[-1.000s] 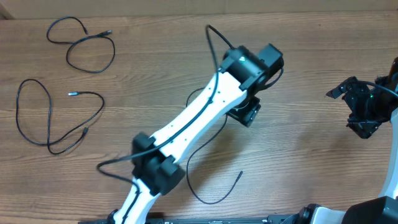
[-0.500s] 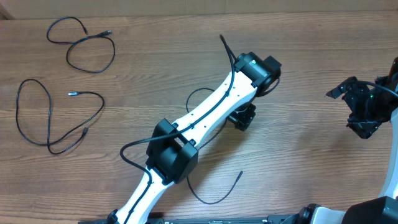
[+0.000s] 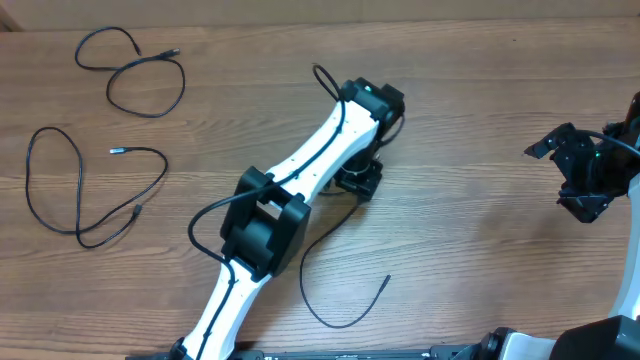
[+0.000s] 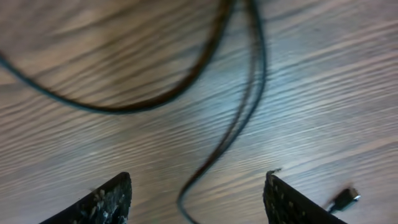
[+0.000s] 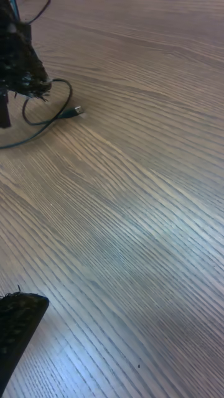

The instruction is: Untangle cables

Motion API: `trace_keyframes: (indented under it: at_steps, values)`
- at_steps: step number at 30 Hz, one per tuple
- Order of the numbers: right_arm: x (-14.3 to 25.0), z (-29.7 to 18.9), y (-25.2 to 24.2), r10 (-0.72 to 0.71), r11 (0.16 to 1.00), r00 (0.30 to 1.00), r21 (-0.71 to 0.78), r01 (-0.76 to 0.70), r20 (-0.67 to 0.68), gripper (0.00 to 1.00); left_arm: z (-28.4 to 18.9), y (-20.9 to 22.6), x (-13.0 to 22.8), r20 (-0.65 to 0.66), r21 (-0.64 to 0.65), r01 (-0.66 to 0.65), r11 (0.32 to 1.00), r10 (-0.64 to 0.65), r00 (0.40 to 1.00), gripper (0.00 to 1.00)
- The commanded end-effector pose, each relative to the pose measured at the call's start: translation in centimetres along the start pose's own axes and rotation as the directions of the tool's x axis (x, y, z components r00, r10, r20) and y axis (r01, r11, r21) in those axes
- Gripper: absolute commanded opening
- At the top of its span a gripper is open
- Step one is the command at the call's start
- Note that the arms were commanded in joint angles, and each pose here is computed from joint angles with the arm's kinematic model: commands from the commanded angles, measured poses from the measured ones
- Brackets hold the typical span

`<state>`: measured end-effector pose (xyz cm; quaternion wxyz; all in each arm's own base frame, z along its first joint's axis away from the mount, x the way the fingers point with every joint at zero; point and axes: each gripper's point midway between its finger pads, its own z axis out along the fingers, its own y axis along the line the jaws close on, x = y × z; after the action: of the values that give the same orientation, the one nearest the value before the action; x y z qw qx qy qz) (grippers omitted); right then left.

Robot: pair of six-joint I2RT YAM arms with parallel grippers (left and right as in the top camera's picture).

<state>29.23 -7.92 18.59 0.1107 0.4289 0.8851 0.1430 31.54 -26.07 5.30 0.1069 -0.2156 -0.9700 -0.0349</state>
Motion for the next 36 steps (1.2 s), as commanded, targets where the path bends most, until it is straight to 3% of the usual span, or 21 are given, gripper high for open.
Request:
trace_keyframes:
  at_steps: [1, 13, 21, 28, 32, 33, 34, 36]
  values:
    - [-0.4, -0.5, 0.3, -0.005, 1.0, 1.0, -0.01, 0.005, 0.025, 1.0, 0.8, -1.8, 0.8, -0.016, -0.04, 0.012, 0.999, -0.013, 1.0, 0.67]
    - [-0.4, -0.5, 0.3, -0.005, 1.0, 1.0, -0.01, 0.005, 0.025, 1.0, -2.7, -1.9, 4.9, -0.035, -0.169, -0.04, 0.985, 0.034, 0.999, 0.71]
    - [-0.4, -0.5, 0.3, -0.005, 1.0, 1.0, -0.01, 0.005, 0.025, 1.0, -4.5, 0.2, 7.2, -0.01, -0.141, -0.017, 0.99, 0.016, 1.0, 0.73]
    - [-0.4, -0.5, 0.3, -0.005, 1.0, 1.0, -0.01, 0.005, 0.025, 1.0, -1.0, -0.7, 6.0, 0.085, 0.002, 0.01, 1.0, -0.01, 0.996, 0.79]
    - [-0.4, -0.5, 0.3, -0.005, 1.0, 1.0, -0.01, 0.005, 0.025, 1.0, 0.9, -2.3, 3.7, 0.163, 0.077, -0.003, 0.997, -0.01, 0.987, 0.74]
    - [-0.4, -0.5, 0.3, -0.005, 1.0, 1.0, -0.01, 0.005, 0.025, 1.0, 1.2, -2.5, 3.2, 0.185, 0.079, -0.009, 0.997, -0.006, 0.983, 0.69]
    - [-0.4, -0.5, 0.3, -0.005, 1.0, 1.0, -0.01, 0.005, 0.025, 1.0, 1.5, -2.6, 2.6, 0.209, 0.071, -0.012, 0.997, -0.003, 0.978, 0.56]
    - [-0.4, -0.5, 0.3, -0.005, 1.0, 1.0, -0.01, 0.005, 0.025, 1.0, 1.9, -2.4, 2.3, 0.227, 0.055, -0.007, 0.998, -0.006, 0.974, 0.51]
